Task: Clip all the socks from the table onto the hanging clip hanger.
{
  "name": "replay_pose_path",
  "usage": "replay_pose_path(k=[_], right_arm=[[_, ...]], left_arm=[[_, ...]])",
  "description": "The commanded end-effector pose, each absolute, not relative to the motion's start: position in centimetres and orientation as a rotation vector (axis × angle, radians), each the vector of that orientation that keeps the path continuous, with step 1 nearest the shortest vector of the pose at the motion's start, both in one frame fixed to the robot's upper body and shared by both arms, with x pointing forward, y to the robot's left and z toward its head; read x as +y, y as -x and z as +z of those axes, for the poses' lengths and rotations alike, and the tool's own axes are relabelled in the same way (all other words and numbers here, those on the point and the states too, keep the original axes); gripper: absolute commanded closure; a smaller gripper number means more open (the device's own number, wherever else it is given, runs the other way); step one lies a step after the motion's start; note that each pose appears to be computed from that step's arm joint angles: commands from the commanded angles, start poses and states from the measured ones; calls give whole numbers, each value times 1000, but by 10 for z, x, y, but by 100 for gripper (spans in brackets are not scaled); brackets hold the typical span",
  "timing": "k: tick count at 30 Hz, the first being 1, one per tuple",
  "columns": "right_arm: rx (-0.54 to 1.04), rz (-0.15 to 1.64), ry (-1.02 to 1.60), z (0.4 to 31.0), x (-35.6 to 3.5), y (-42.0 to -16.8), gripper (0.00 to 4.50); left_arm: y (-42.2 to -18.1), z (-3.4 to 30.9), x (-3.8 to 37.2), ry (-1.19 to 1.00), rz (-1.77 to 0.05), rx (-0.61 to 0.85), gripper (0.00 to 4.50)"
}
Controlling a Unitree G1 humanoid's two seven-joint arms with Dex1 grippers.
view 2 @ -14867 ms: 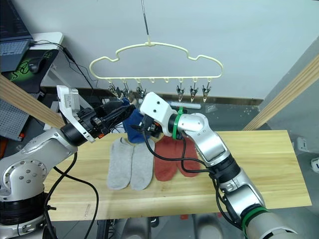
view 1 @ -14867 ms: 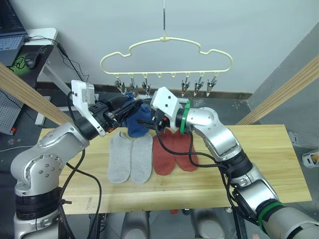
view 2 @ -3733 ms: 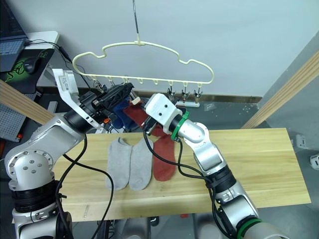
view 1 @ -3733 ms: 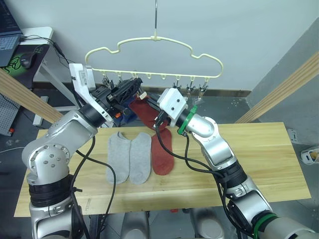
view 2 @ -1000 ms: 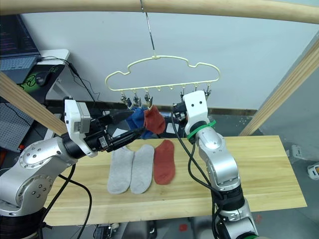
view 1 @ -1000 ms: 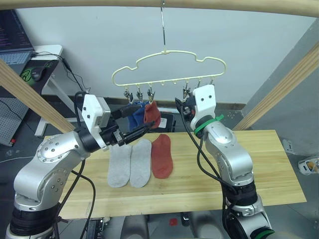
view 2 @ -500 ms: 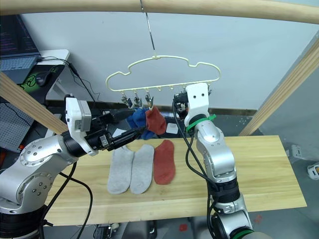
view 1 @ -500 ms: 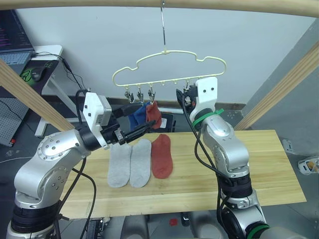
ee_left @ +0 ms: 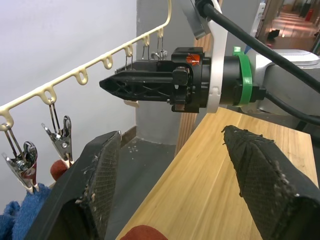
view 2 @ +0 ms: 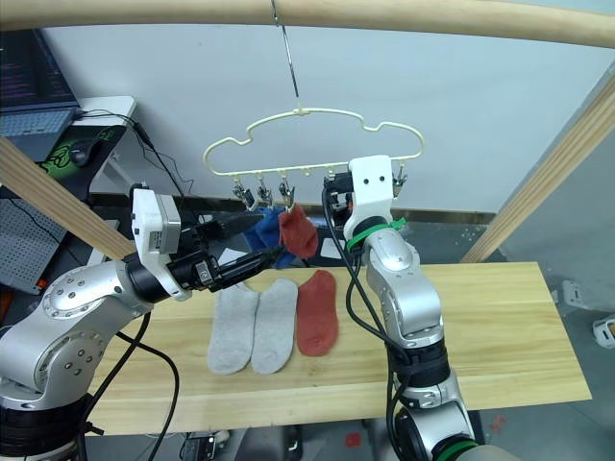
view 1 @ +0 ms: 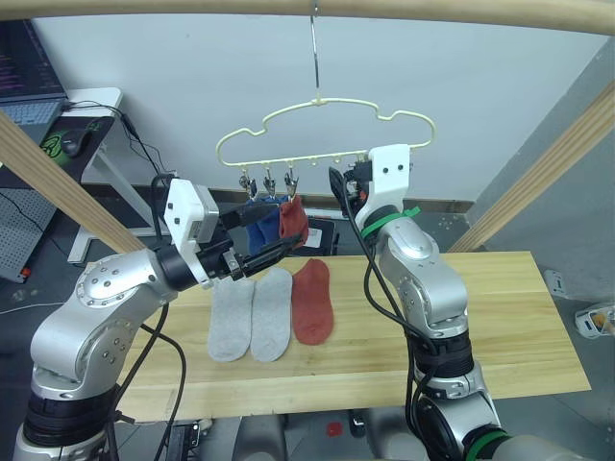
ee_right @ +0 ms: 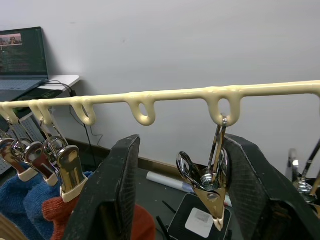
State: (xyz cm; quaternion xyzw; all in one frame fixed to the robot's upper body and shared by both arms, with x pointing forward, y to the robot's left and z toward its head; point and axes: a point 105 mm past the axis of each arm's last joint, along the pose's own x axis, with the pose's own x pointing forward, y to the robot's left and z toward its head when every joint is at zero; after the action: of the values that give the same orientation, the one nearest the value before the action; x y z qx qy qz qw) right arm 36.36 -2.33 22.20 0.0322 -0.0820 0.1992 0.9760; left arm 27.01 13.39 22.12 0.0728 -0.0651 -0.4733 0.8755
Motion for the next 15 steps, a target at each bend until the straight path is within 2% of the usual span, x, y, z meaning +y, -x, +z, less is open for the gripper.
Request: replay_pose_path(k=[1,10,15], right_arm=[[-235,419,-98,240,-19,-360,199],[-254,423,-87,242,-19,-360,199],[-270,423,-86,244,-18,-360,367]], left_arm=[[-267,227,131,-163,-999,-167,100],[-267,227,130,-161,-998,-165,100],[-267,227,130,-159,-997,-163,100]])
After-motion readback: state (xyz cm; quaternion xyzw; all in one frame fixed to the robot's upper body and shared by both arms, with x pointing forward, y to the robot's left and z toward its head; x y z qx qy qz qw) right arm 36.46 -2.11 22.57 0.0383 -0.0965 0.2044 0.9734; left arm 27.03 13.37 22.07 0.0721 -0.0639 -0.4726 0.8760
